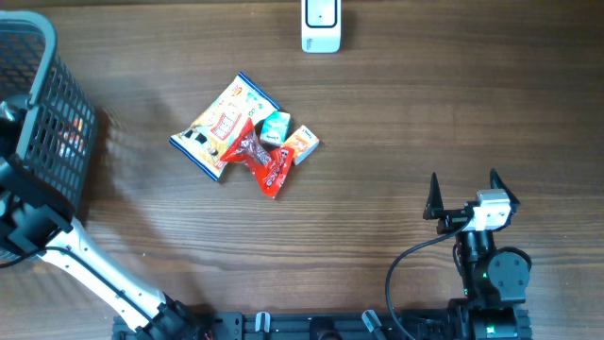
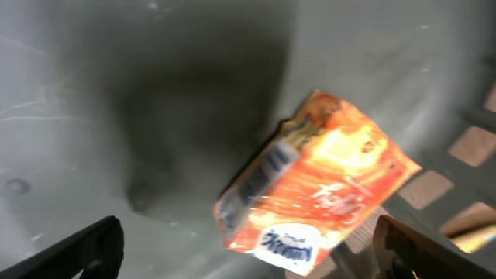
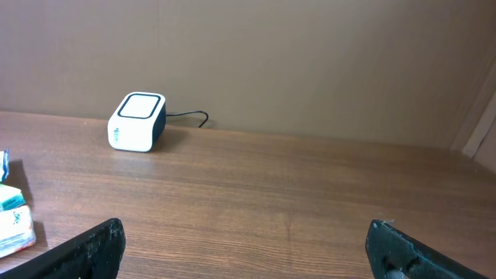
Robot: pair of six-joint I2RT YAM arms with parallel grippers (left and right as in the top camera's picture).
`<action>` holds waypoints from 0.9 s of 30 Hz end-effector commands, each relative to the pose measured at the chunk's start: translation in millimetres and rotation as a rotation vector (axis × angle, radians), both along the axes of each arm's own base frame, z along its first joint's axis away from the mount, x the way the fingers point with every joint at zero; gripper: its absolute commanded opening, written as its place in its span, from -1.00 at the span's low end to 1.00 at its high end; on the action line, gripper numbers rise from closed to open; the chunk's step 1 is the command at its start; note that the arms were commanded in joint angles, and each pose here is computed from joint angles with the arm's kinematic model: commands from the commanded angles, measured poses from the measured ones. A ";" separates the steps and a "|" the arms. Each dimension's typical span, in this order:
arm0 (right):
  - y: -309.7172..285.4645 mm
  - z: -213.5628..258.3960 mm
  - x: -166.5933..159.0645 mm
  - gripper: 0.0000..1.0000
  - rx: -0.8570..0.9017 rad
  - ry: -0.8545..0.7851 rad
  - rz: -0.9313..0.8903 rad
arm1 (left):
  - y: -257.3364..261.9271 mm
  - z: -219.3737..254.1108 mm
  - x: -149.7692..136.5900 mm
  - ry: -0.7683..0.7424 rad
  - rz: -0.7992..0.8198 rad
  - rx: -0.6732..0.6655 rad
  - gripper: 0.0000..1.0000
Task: Scan the item barcode
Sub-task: 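Grasp the orange tissue pack in the basket with the left gripper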
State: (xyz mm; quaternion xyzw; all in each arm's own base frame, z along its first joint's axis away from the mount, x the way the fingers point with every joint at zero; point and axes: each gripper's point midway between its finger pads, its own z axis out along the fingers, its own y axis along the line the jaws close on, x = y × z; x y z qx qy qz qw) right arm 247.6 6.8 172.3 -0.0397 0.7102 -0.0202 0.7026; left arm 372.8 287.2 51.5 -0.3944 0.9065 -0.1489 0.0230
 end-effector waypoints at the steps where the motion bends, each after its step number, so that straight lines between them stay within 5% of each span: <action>1: -0.8 2.0 -0.2 1.00 -0.010 -0.009 -0.003 | -9.3 17.6 13.7 -0.117 -0.078 -0.029 1.00; 10: -0.8 2.0 -0.2 0.99 -0.010 -0.009 -0.003 | -26.1 15.3 31.1 -0.132 -0.182 0.005 0.82; 15: -0.8 2.0 -0.2 0.99 -0.010 -0.009 -0.003 | -21.1 4.0 25.1 -0.032 -0.213 0.092 0.40; 21: -0.8 2.0 -0.2 1.00 -0.010 -0.009 -0.003 | -16.2 -4.1 20.0 0.022 -0.218 0.127 0.44; 27: -0.8 2.0 -0.2 0.99 -0.010 -0.009 -0.003 | -4.8 -6.1 11.2 0.088 -0.173 0.181 -0.50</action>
